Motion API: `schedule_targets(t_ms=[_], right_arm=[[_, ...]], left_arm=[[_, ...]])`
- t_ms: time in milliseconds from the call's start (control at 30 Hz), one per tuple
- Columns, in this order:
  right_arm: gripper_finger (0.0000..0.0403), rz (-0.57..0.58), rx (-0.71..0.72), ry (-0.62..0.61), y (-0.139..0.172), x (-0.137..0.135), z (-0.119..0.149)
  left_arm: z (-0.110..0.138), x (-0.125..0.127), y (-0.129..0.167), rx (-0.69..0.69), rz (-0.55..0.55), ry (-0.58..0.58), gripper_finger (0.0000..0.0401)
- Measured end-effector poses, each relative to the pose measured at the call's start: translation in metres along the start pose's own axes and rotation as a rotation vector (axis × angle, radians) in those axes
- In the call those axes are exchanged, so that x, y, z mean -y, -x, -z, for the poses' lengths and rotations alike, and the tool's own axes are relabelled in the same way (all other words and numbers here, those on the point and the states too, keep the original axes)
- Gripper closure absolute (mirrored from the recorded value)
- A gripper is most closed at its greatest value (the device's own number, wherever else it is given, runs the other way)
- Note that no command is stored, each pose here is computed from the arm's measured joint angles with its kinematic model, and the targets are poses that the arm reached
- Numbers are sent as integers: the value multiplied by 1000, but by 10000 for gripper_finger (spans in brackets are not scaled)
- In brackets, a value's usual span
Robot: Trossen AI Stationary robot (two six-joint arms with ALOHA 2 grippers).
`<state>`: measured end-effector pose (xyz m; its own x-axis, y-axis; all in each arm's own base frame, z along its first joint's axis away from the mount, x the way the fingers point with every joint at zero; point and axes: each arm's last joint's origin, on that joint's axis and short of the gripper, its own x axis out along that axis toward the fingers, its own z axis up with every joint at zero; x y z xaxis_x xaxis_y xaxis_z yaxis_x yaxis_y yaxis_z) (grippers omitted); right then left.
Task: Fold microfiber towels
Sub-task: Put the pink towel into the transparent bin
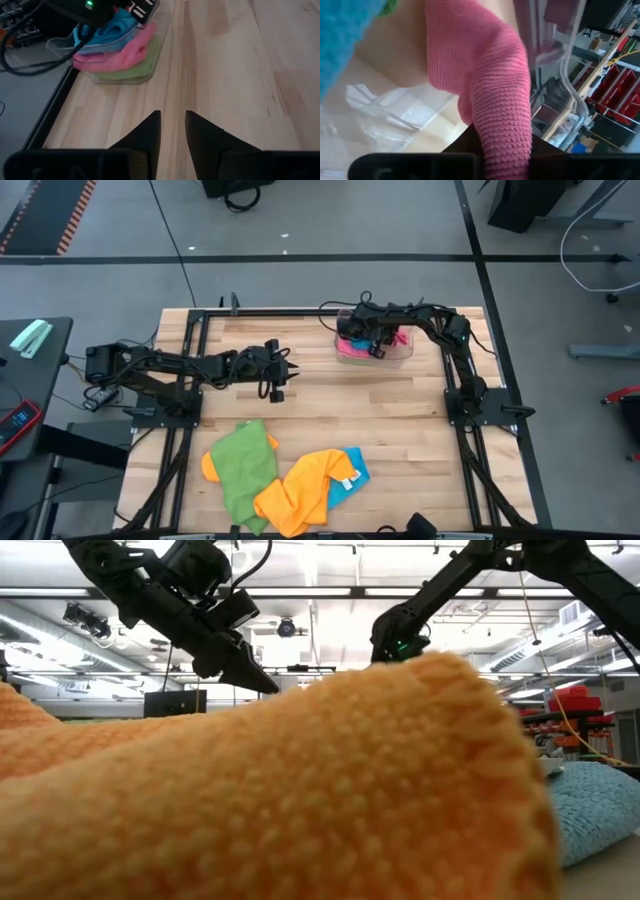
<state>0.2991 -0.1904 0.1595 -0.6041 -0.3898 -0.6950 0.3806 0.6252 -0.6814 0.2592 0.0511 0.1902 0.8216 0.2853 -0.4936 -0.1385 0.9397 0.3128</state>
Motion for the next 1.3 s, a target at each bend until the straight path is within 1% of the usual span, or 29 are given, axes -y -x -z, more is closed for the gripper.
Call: schedule_targets(t_ms=[133, 467, 700, 900, 1100, 1167, 1233, 1300], right_arm=[[359, 15, -7, 2, 0, 1, 1], [359, 63, -29, -4, 18, 16, 4], [359, 99, -1, 4, 20, 14, 5], [359, 75, 9, 15, 11, 6, 3], [359, 78, 9, 41, 11, 4, 4], [359, 83, -6, 98, 12, 4, 6], [359, 101, -35, 195, 17, 6, 10], [359, 112, -6, 268, 24, 7, 13]], left_arm=[[0, 0, 0, 0, 0, 0, 305], [0, 0, 0, 1, 0, -2, 308], [0, 0, 0, 1, 0, 0, 308], [0, 0, 0, 0, 0, 0, 308], [0, 0, 0, 0, 0, 0, 308], [0, 0, 0, 0, 0, 0, 307], [0, 0, 0, 0, 0, 0, 308], [0, 0, 0, 0, 0, 0, 309]])
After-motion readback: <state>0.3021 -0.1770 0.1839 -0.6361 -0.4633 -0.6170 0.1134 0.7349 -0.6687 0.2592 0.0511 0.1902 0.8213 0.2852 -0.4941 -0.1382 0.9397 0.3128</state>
